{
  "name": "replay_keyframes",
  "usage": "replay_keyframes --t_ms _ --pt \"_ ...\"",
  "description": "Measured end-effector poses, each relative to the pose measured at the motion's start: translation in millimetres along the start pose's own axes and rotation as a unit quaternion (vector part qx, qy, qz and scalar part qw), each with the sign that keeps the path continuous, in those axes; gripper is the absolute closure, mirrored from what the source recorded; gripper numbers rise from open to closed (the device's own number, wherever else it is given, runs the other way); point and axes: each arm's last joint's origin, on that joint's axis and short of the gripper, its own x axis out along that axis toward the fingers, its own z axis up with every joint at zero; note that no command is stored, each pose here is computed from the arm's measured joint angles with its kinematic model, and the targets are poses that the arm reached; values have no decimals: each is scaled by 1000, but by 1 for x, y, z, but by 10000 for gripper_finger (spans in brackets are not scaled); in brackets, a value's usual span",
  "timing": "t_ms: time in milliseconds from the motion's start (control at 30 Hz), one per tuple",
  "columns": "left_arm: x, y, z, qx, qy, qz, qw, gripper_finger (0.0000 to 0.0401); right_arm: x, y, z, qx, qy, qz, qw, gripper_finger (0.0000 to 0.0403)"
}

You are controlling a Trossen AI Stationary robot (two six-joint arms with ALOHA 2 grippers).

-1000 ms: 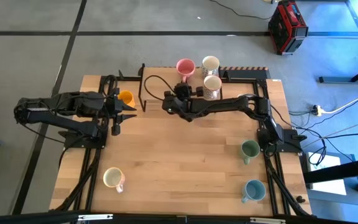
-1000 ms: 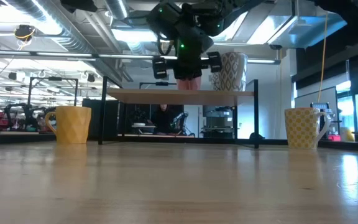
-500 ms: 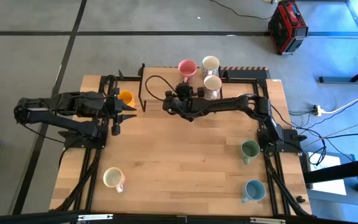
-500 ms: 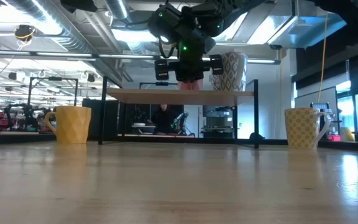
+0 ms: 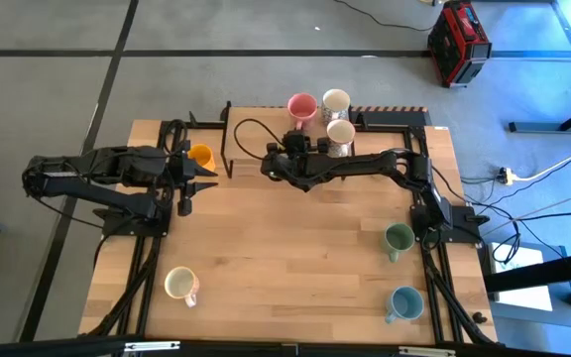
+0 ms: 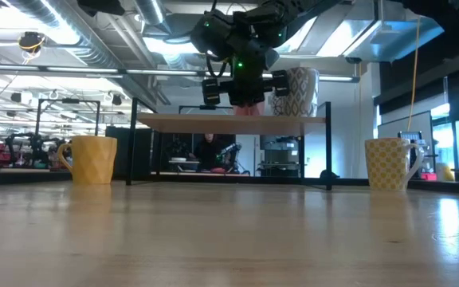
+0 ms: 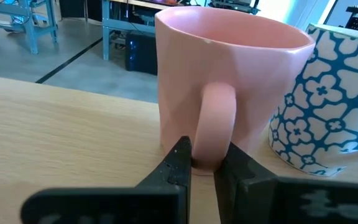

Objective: Place coffee mugs
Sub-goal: Put the pink mug on the shelf

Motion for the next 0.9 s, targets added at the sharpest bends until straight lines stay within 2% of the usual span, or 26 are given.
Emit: replay_keyframes --t_ms 233,333,700,900 --pt "0 0 0 0 0 0 1000 303 0 0 -1 11 9 7 1000 308" --pt "0 0 0 3 0 0 1000 303 0 0 -1 11 8 7 1000 291" --pt "0 0 0 4 0 0 1000 303 -1 1 -1 10 23 23 999 282" --pt "0 0 0 4 0 0 1000 303 -9 3 11 0 16 20 1000 281"
